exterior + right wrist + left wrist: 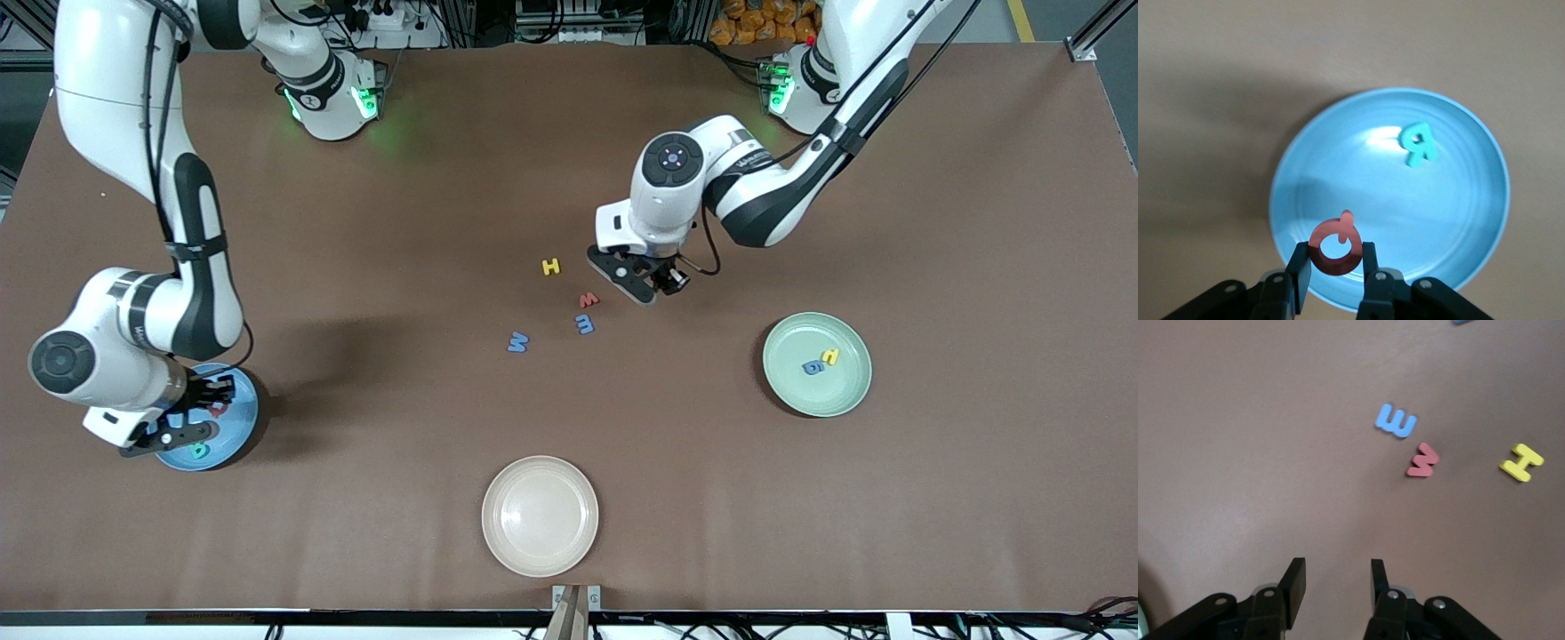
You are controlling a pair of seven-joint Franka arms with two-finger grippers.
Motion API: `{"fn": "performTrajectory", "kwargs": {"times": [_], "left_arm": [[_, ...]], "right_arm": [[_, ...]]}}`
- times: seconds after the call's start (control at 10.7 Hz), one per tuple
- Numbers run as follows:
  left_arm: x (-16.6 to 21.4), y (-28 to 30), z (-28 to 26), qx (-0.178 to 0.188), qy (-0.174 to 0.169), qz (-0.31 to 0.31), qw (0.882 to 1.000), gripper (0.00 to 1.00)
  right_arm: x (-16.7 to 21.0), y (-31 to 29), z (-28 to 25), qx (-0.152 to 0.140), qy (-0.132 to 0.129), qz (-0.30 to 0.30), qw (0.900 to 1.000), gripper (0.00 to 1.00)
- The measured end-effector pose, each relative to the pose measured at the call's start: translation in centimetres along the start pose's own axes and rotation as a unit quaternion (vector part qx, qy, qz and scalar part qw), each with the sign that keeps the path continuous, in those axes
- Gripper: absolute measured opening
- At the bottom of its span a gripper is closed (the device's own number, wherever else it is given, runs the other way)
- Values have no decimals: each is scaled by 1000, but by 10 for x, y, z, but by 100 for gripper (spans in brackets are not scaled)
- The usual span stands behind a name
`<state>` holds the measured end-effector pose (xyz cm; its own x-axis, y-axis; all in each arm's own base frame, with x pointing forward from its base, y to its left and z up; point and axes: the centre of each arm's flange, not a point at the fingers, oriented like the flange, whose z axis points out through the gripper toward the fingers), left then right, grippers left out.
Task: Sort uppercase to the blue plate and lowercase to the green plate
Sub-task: 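Release the pink letter on the blue plate while the left gripper reaches letters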
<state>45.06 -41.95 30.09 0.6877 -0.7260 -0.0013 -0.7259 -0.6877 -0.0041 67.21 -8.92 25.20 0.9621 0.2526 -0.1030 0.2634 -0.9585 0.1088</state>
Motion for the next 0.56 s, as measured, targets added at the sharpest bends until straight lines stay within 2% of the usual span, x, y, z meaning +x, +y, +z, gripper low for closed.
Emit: {"fn": "performTrajectory", "kwargs": {"times": [0.19,0.47,0.56], "left_arm": [[3,14,0,-2,2,48,999,47],[9,54,11,-10,3,104,995,47],[13,73,18,0,6,132,991,46]], "right_arm": [[-5,9,3,2,-3,6,1000,57],[-3,3,0,4,-2,1,1000,96],[-4,4,-1,6,-3,3,1000,100]]}}
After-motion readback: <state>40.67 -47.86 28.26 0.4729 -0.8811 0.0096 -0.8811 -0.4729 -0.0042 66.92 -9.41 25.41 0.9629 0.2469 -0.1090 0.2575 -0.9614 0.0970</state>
